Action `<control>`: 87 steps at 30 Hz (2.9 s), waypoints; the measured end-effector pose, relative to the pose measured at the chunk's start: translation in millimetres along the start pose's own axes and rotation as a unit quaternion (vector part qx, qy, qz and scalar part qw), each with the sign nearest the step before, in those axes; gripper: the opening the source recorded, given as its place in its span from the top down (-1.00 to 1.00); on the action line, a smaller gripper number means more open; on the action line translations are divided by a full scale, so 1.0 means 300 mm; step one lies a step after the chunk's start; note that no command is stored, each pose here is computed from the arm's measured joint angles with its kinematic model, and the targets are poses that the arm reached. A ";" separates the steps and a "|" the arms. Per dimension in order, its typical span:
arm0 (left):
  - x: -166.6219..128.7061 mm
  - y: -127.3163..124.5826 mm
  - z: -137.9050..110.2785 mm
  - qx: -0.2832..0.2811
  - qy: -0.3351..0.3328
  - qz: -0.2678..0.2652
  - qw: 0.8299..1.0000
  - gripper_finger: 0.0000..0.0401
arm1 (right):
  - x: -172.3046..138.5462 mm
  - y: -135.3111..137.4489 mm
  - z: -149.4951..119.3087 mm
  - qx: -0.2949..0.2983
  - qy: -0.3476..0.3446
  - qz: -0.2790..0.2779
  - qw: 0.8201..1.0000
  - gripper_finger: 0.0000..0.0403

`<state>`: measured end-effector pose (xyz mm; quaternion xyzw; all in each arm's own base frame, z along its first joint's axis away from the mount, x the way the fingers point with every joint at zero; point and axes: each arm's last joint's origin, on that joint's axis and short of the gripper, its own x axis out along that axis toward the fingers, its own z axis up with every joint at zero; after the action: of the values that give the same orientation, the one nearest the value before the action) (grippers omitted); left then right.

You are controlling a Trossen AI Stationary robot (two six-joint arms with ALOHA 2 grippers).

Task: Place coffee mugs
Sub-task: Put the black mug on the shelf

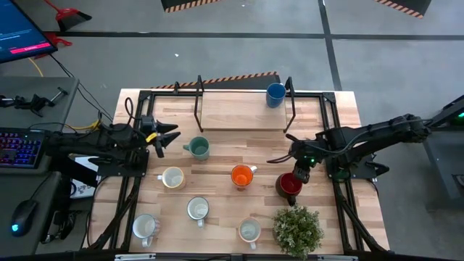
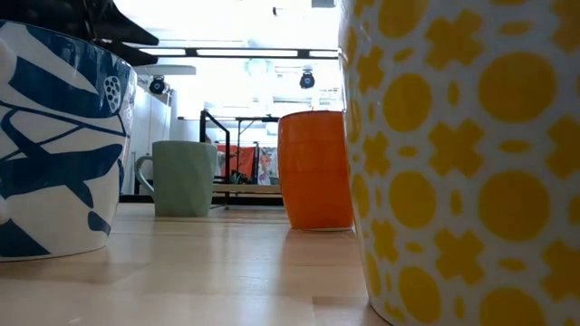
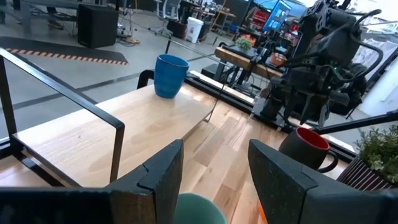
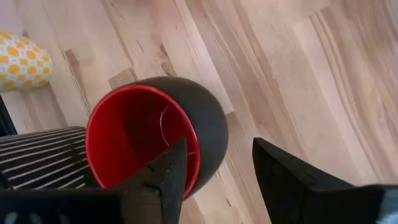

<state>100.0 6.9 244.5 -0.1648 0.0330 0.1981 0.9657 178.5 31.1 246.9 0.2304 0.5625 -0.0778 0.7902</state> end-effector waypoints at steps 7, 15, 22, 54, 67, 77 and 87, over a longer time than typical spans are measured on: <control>0.031 -0.008 -0.019 0.013 0.029 0.011 0.999 0.14 | 0.000 0.004 -0.003 -0.014 0.002 0.001 1.000 0.19; 0.065 -0.017 -0.039 -0.004 0.057 0.024 0.998 0.14 | 0.003 0.039 -0.031 -0.052 -0.007 -0.013 0.999 0.19; 0.070 -0.033 -0.006 -0.015 0.007 0.003 1.000 0.14 | 0.003 0.046 -0.030 -0.049 -0.031 -0.030 0.998 0.19; 0.070 -0.039 0.011 0.023 -0.016 -0.006 1.000 0.14 | 0.034 0.061 -0.004 -0.086 -0.052 -0.049 0.994 0.19; 0.070 -0.039 0.010 0.023 -0.015 -0.006 1.000 0.14 | 0.116 0.073 0.006 -0.128 0.016 -0.064 0.990 0.19; 0.070 -0.038 0.009 0.024 -0.014 -0.005 1.000 0.14 | 0.171 0.079 0.015 -0.148 0.047 -0.078 0.985 0.19; 0.070 -0.038 0.008 0.024 -0.013 -0.005 1.000 0.14 | 0.233 0.087 0.030 -0.114 0.060 -0.089 0.988 0.21</control>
<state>123.8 5.6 247.7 -0.1386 0.0243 0.1945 0.9708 220.9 59.6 191.9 0.0922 0.6324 -0.0695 0.7660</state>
